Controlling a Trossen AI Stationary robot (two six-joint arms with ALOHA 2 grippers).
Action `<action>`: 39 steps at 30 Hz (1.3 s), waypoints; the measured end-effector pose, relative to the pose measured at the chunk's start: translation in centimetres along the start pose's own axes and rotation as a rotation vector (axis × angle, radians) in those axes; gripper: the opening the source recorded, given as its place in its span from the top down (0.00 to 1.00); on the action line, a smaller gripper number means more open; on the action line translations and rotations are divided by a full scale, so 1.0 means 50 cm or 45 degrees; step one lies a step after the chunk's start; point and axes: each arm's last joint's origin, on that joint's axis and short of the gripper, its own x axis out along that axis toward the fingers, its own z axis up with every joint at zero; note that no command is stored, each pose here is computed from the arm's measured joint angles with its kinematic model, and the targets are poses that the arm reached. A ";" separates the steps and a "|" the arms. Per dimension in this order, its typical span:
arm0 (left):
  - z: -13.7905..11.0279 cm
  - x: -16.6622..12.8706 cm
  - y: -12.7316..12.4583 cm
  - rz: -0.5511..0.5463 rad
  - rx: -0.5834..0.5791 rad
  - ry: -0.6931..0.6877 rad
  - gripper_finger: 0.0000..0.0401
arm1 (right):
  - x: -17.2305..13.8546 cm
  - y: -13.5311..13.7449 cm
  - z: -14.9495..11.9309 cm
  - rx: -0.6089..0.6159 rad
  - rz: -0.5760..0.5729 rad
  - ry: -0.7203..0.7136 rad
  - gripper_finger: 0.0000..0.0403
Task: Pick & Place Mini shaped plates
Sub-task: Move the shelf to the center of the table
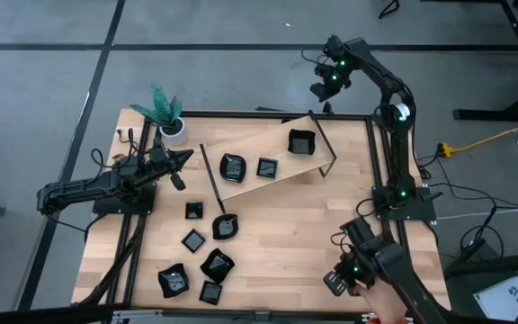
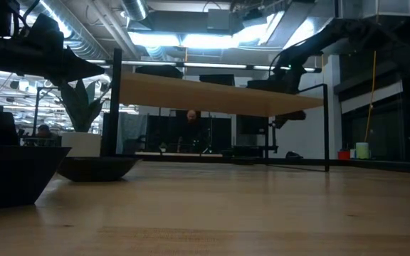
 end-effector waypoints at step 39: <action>0.000 0.000 0.000 0.000 0.000 0.000 0.99 | 0.149 0.157 -0.423 0.098 0.118 -0.369 0.99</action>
